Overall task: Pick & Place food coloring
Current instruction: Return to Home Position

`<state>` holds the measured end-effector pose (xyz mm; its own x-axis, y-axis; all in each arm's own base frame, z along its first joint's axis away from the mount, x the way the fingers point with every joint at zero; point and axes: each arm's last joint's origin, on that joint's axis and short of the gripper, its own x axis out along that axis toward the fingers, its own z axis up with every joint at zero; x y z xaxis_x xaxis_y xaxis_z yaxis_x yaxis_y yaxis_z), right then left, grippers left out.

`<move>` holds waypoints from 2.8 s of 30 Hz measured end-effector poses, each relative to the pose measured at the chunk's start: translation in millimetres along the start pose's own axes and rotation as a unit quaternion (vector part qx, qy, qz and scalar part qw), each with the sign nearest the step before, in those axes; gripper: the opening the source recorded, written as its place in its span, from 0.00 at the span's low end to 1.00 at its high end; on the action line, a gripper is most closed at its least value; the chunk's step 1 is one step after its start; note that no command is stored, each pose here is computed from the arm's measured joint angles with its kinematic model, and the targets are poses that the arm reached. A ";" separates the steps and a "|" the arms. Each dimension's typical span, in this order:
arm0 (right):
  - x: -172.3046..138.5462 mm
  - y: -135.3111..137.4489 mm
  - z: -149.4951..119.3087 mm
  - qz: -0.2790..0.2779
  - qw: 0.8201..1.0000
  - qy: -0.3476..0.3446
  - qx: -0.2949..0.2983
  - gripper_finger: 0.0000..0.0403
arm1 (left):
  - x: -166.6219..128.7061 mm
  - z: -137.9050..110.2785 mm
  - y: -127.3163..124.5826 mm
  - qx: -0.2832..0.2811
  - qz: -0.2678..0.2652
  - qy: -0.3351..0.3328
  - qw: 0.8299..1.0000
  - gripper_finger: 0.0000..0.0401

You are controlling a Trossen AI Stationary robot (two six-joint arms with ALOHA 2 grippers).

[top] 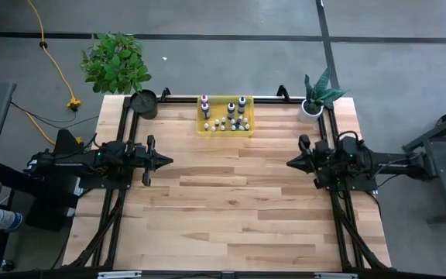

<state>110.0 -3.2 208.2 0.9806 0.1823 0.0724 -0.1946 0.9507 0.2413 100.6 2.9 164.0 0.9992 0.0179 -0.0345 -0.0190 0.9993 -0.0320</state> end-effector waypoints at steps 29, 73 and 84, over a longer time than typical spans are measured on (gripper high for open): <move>-17.3 2.3 -15.4 0.002 0.999 -0.050 -0.004 0.00 | 0.0 0.0 0.0 0.000 0.000 0.000 1.000 0.00; -14.5 -12.8 -39.3 -0.145 0.989 0.008 -0.024 0.00 | 0.0 0.0 0.0 0.000 0.000 0.000 1.000 0.00; -14.3 -12.3 -39.8 -0.135 0.990 0.012 -0.025 0.00 | 0.0 0.0 0.0 0.000 0.000 0.000 1.000 0.00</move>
<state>99.4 -7.5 165.6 0.9972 -0.0743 -0.0113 0.0751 0.9769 0.1999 100.6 2.8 164.0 0.9992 0.0178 -0.0345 -0.0189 0.9993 -0.0323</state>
